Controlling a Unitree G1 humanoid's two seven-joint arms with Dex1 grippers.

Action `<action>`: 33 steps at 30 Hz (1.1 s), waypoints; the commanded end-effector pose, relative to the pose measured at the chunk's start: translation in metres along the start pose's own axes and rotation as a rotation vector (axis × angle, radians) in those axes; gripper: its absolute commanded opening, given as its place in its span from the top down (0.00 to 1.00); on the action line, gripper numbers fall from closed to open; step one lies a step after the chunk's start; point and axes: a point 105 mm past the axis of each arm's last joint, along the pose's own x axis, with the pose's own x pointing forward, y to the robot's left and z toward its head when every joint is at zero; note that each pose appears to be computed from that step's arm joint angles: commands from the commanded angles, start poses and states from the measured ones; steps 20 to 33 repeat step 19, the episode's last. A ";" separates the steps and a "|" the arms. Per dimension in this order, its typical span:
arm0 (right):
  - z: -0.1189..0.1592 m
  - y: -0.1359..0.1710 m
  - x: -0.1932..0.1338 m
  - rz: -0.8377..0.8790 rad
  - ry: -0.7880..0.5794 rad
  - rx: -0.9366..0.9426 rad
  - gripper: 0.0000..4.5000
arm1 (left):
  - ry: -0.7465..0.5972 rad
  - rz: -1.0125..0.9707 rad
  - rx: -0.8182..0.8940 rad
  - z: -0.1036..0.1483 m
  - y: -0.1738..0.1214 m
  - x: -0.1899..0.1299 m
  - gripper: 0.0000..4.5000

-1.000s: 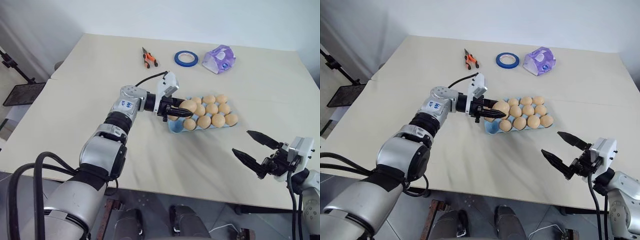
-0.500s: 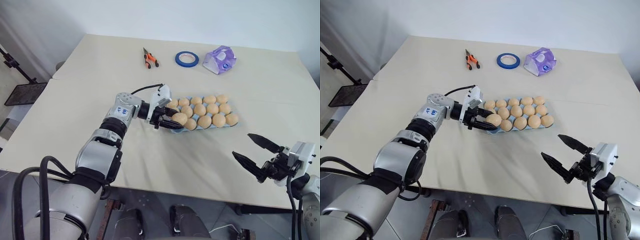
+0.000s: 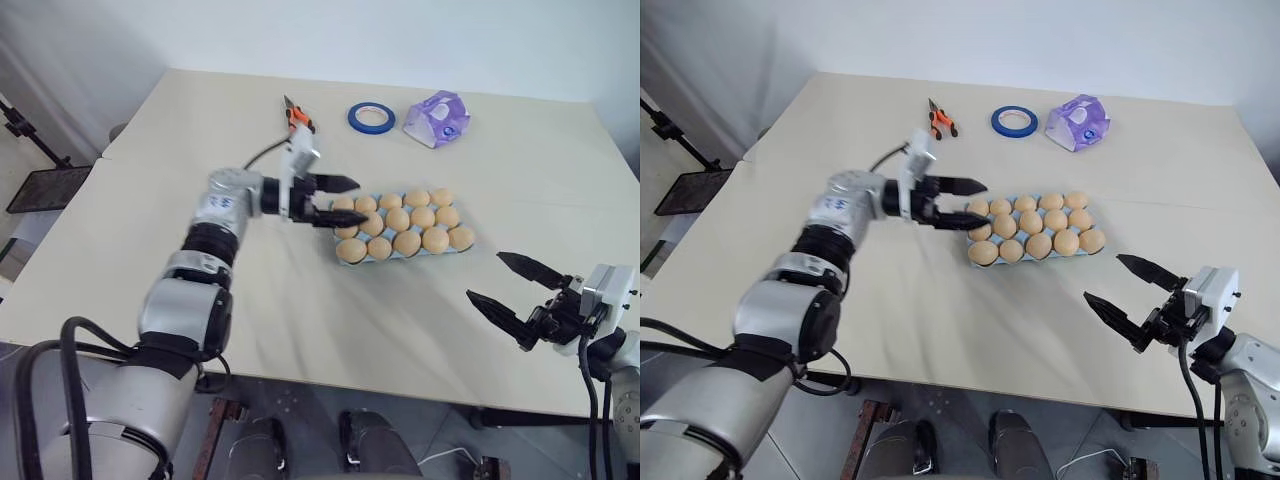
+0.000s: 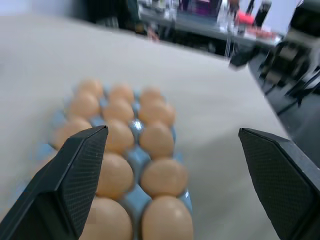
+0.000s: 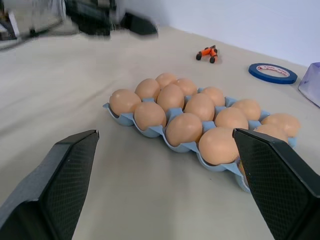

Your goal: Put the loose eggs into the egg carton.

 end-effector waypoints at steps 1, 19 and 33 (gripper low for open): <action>0.013 -0.010 -0.003 0.018 -0.008 -0.038 0.00 | -0.013 0.012 0.050 0.005 -0.004 -0.026 0.01; 0.001 -0.018 0.033 0.227 0.028 -0.026 0.00 | 0.079 0.154 -0.048 -0.069 -0.062 -0.129 0.01; 0.001 -0.018 0.033 0.227 0.028 -0.026 0.00 | 0.079 0.154 -0.048 -0.069 -0.062 -0.129 0.01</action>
